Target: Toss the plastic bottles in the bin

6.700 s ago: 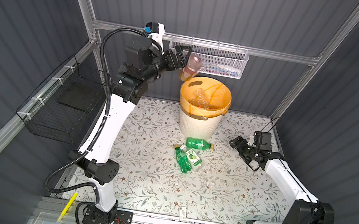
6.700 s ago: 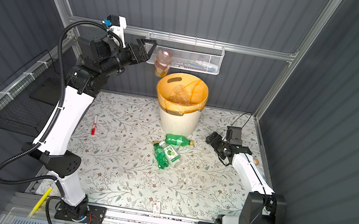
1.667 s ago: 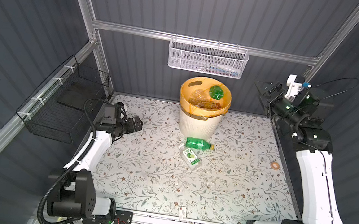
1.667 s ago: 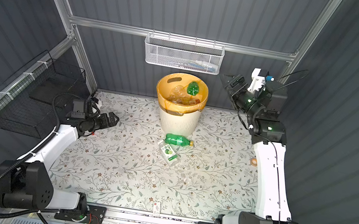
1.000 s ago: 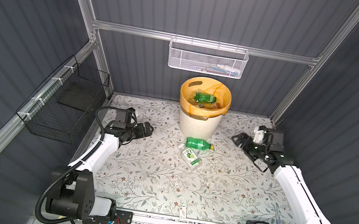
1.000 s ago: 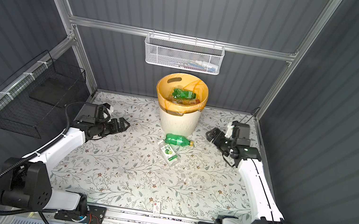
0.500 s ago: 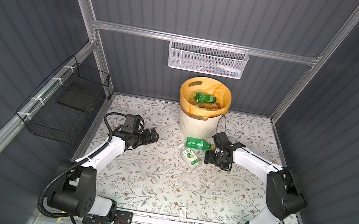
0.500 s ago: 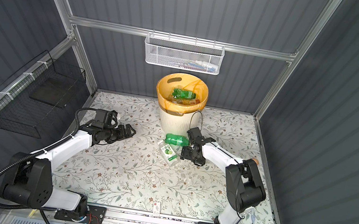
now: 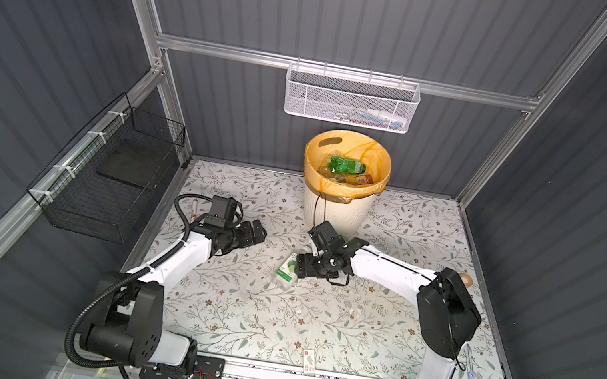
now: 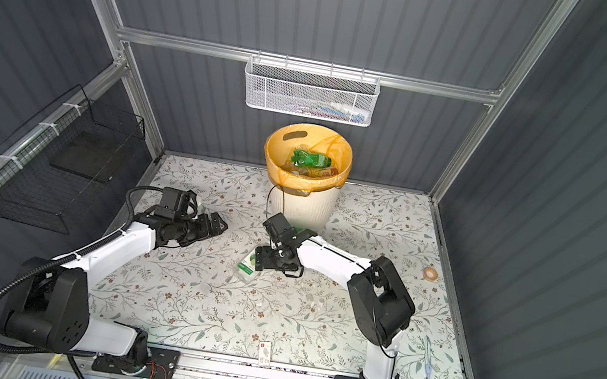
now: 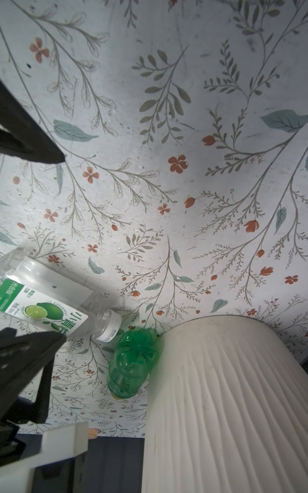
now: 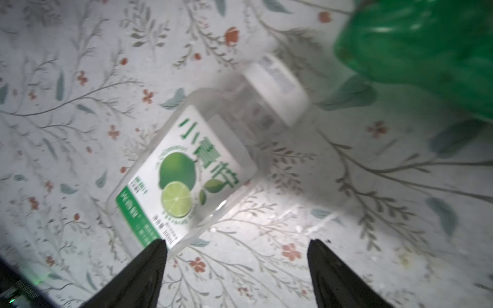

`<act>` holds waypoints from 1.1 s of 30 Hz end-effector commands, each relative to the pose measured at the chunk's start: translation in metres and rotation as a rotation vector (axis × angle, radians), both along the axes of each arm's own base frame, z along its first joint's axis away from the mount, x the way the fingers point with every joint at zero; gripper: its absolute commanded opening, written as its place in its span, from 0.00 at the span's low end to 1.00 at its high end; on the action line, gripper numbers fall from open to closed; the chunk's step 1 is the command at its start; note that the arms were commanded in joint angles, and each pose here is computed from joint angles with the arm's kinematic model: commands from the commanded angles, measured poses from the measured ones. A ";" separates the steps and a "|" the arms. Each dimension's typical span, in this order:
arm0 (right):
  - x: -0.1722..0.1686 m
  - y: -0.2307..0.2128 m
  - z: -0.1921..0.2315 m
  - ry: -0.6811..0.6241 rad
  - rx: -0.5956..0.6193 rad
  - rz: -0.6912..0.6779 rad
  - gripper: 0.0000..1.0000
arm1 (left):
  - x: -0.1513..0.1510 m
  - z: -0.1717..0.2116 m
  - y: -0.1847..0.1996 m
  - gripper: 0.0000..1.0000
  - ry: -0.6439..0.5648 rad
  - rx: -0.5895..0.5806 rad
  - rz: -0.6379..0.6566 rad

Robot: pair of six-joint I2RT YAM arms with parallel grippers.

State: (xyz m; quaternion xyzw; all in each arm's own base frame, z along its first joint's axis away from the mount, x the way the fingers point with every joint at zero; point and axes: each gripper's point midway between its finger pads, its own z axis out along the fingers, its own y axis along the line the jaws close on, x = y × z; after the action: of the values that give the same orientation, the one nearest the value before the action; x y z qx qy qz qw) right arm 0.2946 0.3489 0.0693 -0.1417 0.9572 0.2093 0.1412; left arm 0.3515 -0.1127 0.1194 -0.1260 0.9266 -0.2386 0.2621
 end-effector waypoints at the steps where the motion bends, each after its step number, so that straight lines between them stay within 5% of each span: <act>1: 0.002 0.017 0.023 0.037 0.180 -0.017 0.85 | 0.000 0.004 -0.003 0.98 -0.004 0.007 -0.018; 14: 0.033 -0.116 0.079 -0.129 0.235 -0.333 0.86 | 0.008 -0.020 -0.049 1.00 0.008 0.109 -0.176; 21: 0.030 -0.186 0.074 -0.164 0.237 -0.514 0.86 | 0.011 -0.021 -0.091 1.00 -0.037 0.182 -0.345; 33: 0.030 -0.220 0.063 -0.169 0.244 -0.597 0.86 | -0.013 -0.042 -0.112 1.00 -0.057 0.410 -0.572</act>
State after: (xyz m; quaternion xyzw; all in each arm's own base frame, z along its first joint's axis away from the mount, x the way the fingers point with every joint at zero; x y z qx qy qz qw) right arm 0.3239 0.1314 0.1316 0.1412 0.9132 0.2542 0.2856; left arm 0.3424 -0.2322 0.0898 0.1689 0.9419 -0.1591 0.2429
